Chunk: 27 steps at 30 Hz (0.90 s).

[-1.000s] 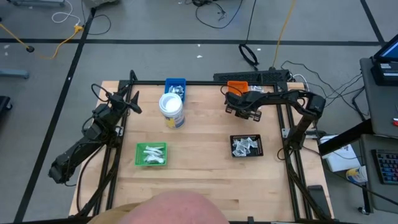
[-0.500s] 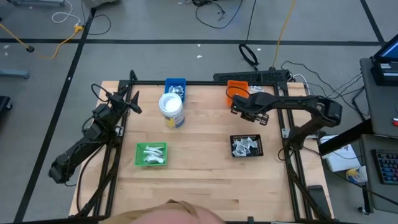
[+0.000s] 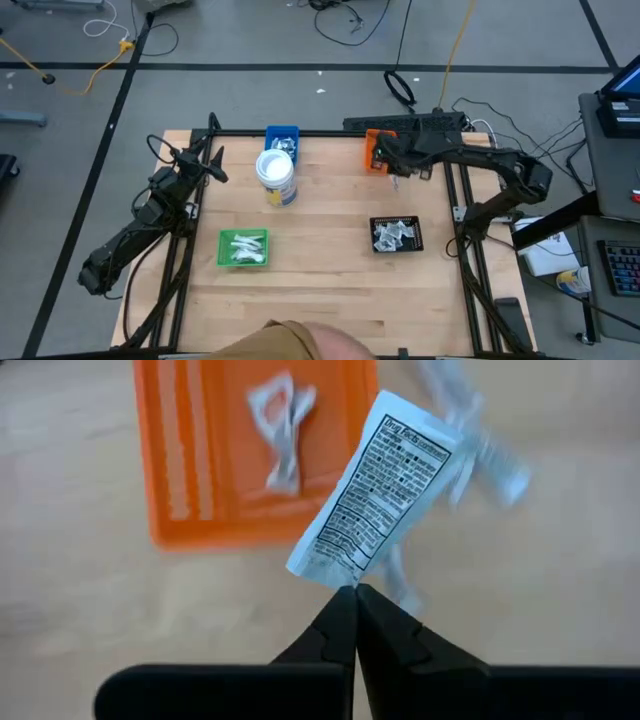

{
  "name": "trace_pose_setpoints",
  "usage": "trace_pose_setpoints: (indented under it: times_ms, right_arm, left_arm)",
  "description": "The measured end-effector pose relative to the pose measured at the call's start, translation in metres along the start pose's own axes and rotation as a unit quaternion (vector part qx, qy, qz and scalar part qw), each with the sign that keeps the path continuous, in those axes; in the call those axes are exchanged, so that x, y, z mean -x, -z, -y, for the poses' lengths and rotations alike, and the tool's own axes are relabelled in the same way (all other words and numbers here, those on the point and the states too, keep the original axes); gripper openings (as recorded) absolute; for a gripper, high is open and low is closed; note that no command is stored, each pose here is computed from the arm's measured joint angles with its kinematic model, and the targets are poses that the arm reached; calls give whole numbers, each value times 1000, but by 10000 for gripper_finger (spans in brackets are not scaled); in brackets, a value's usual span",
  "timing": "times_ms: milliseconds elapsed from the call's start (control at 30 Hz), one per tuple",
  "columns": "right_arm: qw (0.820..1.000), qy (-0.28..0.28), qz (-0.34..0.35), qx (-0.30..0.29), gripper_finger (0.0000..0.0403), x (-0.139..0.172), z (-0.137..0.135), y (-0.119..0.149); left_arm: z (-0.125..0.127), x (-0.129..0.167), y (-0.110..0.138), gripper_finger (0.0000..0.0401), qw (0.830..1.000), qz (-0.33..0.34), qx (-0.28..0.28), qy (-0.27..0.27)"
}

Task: Pick & Place First Aid Supplies
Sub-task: Put the orange ointment pack into the orange bin

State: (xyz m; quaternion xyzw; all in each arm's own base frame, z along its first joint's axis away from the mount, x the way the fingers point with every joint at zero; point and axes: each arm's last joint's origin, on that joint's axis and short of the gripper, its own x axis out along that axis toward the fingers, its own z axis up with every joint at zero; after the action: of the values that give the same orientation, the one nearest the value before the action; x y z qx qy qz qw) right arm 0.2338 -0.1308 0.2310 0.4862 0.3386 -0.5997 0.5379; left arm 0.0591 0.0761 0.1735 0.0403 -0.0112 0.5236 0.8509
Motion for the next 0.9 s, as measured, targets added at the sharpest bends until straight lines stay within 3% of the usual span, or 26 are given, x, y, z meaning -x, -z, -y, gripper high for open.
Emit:
trace_pose_setpoints:
  times_ms: [200,433,700,900]
  right_arm:
    - [997,-1,-15,79,0,-7,-14,-38]
    - [990,-1,-67,125,0,-22,-31,-71]
    - [981,10,-113,160,0,-52,-40,-82]
    - [973,10,-121,197,1,-57,-39,-82]
  left_arm:
    - [0,0,0,281,1000,0,0,0]
    - [0,0,0,274,1000,0,0,0]
    - [0,0,0,273,1000,0,0,0]
    - [0,0,0,274,1000,0,0,0]
